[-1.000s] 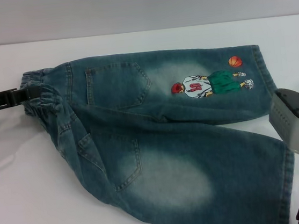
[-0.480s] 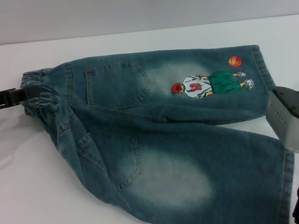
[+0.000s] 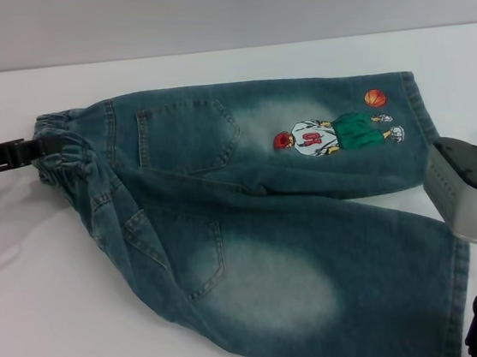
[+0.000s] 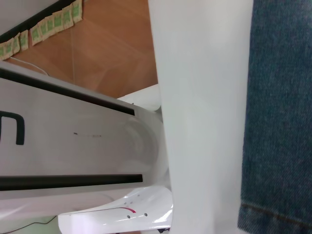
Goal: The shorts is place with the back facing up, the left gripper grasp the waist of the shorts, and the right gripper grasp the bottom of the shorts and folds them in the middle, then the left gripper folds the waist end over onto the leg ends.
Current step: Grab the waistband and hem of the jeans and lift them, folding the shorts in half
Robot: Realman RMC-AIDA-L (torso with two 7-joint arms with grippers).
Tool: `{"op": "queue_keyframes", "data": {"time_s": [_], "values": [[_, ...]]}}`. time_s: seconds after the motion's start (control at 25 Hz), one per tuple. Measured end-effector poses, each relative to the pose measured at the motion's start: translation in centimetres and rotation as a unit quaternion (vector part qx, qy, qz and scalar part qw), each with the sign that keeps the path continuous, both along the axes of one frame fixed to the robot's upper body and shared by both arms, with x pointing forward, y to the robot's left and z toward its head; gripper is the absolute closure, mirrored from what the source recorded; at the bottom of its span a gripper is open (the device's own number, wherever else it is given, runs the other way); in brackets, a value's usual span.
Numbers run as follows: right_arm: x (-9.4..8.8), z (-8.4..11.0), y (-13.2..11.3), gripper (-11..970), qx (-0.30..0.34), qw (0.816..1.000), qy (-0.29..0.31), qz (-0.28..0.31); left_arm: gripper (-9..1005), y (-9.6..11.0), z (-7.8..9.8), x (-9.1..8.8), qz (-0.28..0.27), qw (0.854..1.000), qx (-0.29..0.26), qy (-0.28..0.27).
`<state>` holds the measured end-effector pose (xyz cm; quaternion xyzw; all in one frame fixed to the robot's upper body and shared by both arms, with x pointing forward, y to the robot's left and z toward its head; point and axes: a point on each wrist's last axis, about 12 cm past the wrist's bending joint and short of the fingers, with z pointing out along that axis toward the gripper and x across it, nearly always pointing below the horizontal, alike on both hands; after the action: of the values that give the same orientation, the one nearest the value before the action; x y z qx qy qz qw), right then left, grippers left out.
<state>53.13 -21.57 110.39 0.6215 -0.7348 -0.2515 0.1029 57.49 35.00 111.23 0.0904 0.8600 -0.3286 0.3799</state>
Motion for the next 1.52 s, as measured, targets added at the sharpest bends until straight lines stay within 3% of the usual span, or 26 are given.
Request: {"op": "queue_keyframes", "data": {"time_s": [1.52], "values": [[0.9, 1.2, 1.4, 436, 0.013, 1.000, -0.015, 0.002, 949, 0.4, 0.1, -0.1, 0.000, 1.000, 0.007, -0.004]]}}
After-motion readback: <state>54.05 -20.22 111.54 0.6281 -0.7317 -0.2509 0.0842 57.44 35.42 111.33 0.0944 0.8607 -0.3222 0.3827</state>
